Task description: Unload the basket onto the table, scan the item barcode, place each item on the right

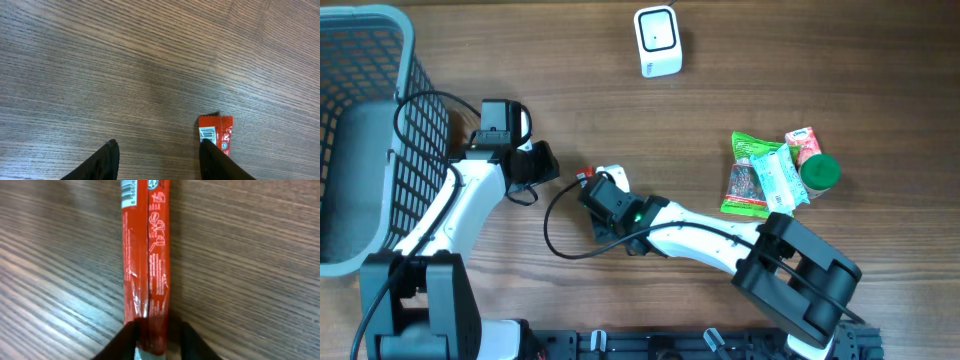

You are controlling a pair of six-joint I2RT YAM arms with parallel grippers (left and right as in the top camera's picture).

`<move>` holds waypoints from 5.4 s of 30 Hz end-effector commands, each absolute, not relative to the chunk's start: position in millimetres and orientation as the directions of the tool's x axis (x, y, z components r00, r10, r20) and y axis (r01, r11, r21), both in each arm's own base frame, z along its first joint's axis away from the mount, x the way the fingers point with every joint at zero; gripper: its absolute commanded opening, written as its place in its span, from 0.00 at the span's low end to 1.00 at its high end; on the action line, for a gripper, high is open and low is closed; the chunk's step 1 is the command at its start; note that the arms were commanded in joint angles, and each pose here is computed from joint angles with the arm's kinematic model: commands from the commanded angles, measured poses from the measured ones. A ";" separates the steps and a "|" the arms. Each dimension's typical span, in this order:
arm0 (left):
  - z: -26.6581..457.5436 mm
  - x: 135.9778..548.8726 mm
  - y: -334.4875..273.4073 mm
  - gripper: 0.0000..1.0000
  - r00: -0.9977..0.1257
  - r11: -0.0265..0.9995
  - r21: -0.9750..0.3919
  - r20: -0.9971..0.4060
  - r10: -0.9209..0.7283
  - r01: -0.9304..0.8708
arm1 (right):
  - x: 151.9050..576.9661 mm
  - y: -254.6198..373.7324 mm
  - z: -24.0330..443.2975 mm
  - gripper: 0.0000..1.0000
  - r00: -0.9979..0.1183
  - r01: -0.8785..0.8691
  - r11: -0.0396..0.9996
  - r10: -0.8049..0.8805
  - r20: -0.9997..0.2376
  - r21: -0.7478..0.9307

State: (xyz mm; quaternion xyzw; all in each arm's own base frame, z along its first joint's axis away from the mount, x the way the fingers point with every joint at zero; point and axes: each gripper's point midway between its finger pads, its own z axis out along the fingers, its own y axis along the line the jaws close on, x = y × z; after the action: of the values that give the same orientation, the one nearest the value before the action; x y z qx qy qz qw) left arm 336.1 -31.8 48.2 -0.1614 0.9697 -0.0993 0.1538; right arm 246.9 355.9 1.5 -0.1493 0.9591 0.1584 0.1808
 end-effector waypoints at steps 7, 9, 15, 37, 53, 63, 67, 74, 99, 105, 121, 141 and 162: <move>50.2 342.3 -29.3 0.57 -0.899 0.933 -0.237 -0.284 -0.334 -0.272 | 268.1 322.7 19.5 0.04 -0.781 -0.441 0.897 -0.396 -0.483 -0.022; 52.1 347.4 -29.4 0.59 -0.893 0.933 -0.243 -0.304 -0.333 -0.266 | 276.9 316.6 59.3 0.04 -0.734 -0.434 0.899 -0.386 -0.559 -0.052; 62.9 373.5 -16.4 1.00 -0.839 0.940 -0.209 -0.427 -0.337 -0.271 | 297.6 271.7 163.9 0.04 -0.511 -0.507 0.820 -0.534 -0.673 -0.266; 62.8 373.5 -15.9 1.00 -0.839 0.940 -0.207 -0.428 -0.337 -0.272 | 539.9 189.1 166.5 0.04 -0.470 -0.261 0.312 -0.868 -0.162 -0.914; 62.8 373.5 -15.9 1.00 -0.839 0.940 -0.207 -0.428 -0.337 -0.272 | 577.3 203.0 114.5 0.04 -0.396 -0.246 -0.008 -0.912 0.108 -0.969; 62.8 373.5 -15.9 1.00 -0.839 0.940 -0.207 -0.428 -0.337 -0.272 | 572.7 194.7 108.5 0.04 -0.460 -0.208 0.113 -0.888 -0.005 -0.972; 62.8 373.5 -15.9 1.00 -0.839 0.940 -0.207 -0.428 -0.337 -0.272 | 572.0 193.2 165.2 0.04 -0.468 -0.081 0.210 -0.871 -0.149 -0.974; 62.8 373.5 -15.9 1.00 -0.839 0.940 -0.207 -0.428 -0.337 -0.272 | 458.8 170.1 225.9 0.04 -0.604 -0.286 0.809 -0.568 -0.559 -0.514; 62.8 373.5 -15.9 1.00 -0.839 0.940 -0.207 -0.428 -0.337 -0.272 | 366.4 153.4 87.8 1.00 -0.935 -0.122 0.982 -0.065 -0.348 0.144; 62.8 373.5 -15.9 1.00 -0.839 0.940 -0.207 -0.428 -0.337 -0.272 | 402.4 166.4 109.4 1.00 -0.864 -0.146 0.971 -0.033 -0.502 0.187; 62.8 373.5 -15.9 1.00 -0.839 0.940 -0.207 -0.428 -0.337 -0.272 | 153.5 16.8 435.2 1.00 -0.065 -0.120 0.956 0.260 -0.963 0.267; 62.8 373.5 -15.9 1.00 -0.839 0.940 -0.207 -0.428 -0.337 -0.272 | 226.0 36.7 270.4 1.00 0.279 -0.245 0.939 0.306 -0.910 0.241; 62.8 373.6 -15.9 1.00 -0.838 0.940 -0.206 -0.428 -0.337 -0.272 | 244.4 39.4 173.4 1.00 -0.050 -0.158 0.952 0.257 -0.965 0.262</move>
State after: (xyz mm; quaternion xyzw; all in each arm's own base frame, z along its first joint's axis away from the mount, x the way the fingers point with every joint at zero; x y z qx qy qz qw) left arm 368.5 -19.2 58.6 -0.1573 0.9583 -0.0728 0.2272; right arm 244.4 38.4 173.5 0.0381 0.7087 0.1475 0.6889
